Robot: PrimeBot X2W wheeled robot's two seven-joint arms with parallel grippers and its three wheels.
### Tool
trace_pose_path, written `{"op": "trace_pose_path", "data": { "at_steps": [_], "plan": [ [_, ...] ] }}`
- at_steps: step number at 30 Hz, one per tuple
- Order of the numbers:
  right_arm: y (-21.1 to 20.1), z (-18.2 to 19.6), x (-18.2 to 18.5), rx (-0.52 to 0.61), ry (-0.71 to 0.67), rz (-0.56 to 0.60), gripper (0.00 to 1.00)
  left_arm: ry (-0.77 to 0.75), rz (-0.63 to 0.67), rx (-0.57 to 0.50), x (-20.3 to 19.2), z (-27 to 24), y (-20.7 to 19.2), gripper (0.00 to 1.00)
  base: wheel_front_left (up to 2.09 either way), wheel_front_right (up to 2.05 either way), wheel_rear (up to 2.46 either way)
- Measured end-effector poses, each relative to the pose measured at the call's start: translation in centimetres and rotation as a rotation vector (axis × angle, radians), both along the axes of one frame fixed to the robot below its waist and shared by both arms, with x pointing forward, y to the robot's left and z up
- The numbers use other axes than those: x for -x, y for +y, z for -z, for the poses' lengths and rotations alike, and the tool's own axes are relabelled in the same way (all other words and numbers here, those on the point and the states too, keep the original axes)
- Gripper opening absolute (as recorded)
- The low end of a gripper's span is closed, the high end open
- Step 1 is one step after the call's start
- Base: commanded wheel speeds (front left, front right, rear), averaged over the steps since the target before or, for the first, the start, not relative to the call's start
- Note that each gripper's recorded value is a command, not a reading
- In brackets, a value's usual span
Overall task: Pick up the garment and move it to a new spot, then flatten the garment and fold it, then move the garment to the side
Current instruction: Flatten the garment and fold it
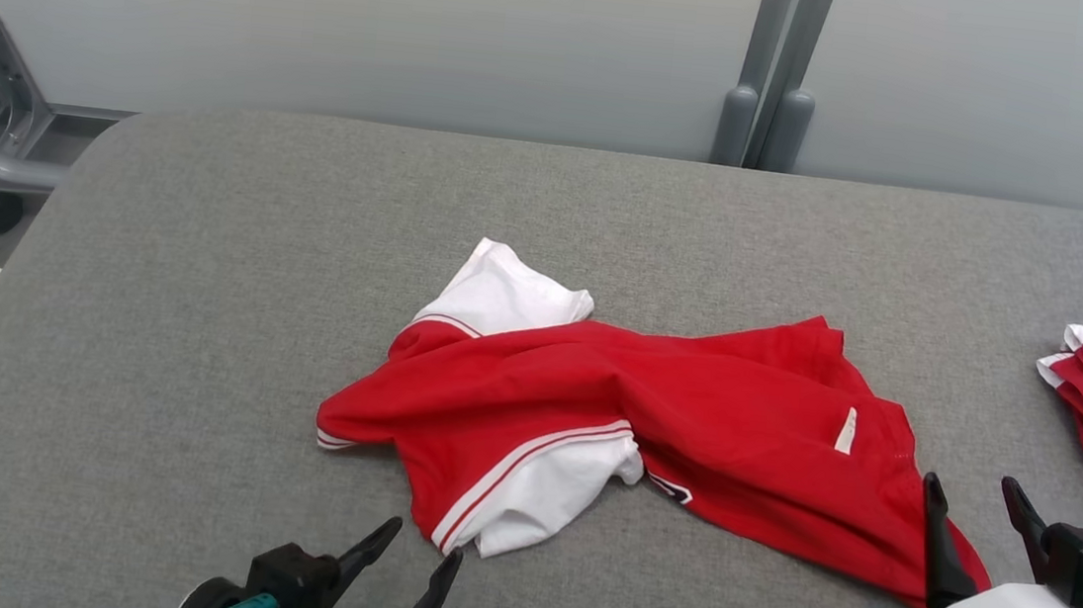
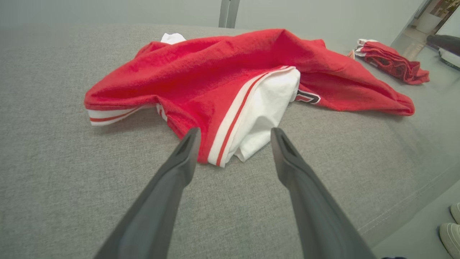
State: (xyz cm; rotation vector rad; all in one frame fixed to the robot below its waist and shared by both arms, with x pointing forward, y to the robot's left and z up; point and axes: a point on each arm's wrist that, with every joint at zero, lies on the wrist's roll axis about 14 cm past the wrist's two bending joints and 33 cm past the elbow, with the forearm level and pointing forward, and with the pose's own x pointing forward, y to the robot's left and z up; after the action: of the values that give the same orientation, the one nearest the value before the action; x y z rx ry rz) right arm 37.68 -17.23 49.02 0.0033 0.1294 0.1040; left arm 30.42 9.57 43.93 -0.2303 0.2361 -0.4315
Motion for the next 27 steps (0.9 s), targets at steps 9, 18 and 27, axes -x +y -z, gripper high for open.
{"op": "trace_pose_path", "data": {
  "at_steps": [9, 18, 27],
  "plan": [
    [-1.5, 0.8, 0.6, 0.001, 0.035, 0.048, 1.00, 0.084, 0.077, -0.129, -2.5, 3.7, -1.0, 1.00, 0.00, 0.00, 0.00],
    [-3.5, 1.9, 1.3, 0.002, 0.069, 0.110, 1.00, 0.149, 0.067, -0.180, -3.8, 6.5, -1.0, 0.02, 0.00, 0.00, 0.00],
    [-3.8, 2.5, 1.2, -0.001, 0.082, 0.121, 1.00, 0.121, 0.008, -0.178, -5.8, 5.9, 0.6, 0.00, 0.00, 0.00, 0.00]
  ]
}}
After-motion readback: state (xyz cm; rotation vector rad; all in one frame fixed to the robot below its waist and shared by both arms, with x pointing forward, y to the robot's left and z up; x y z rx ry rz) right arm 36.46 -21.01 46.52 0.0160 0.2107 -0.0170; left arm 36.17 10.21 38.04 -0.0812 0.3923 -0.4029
